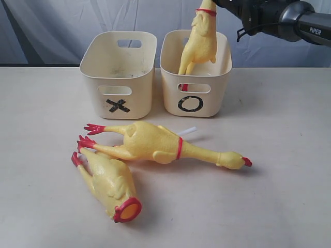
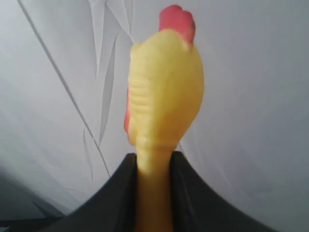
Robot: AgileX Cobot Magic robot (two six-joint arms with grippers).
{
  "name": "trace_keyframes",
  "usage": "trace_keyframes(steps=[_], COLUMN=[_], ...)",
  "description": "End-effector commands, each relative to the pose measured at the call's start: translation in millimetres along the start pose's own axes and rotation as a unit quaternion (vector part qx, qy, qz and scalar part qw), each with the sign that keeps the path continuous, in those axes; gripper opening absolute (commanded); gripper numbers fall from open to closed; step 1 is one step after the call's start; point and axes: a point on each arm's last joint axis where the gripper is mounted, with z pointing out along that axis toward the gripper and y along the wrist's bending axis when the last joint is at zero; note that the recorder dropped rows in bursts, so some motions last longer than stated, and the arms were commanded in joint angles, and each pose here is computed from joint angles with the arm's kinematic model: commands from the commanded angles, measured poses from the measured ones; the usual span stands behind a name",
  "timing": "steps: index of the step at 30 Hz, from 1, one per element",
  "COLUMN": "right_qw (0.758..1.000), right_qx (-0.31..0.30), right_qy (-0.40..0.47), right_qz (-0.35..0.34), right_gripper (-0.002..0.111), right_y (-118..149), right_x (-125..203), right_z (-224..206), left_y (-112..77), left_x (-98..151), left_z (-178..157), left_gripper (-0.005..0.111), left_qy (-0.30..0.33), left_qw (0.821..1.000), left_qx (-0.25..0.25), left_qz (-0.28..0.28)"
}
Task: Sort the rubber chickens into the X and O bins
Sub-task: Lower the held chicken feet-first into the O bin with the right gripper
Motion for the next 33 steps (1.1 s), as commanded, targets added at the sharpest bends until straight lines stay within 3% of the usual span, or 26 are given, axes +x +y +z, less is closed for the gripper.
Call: trace_keyframes(steps=[1,33], right_qw=[1.0,0.996], right_qx=[0.002,0.041], right_qy=[0.005,0.081], right_qz=[0.027,0.019], right_gripper=[-0.001,-0.001], right_y=[2,-4], right_x=[-4,10], right_z=[-1,-2], left_y=[0.4,0.4], left_x=[0,0], left_z=[0,0], left_gripper=[0.0,0.0], left_qy=[-0.004,-0.004], left_qw=[1.0,1.0], left_qx=[-0.003,-0.003], left_qz=[-0.001,-0.001])
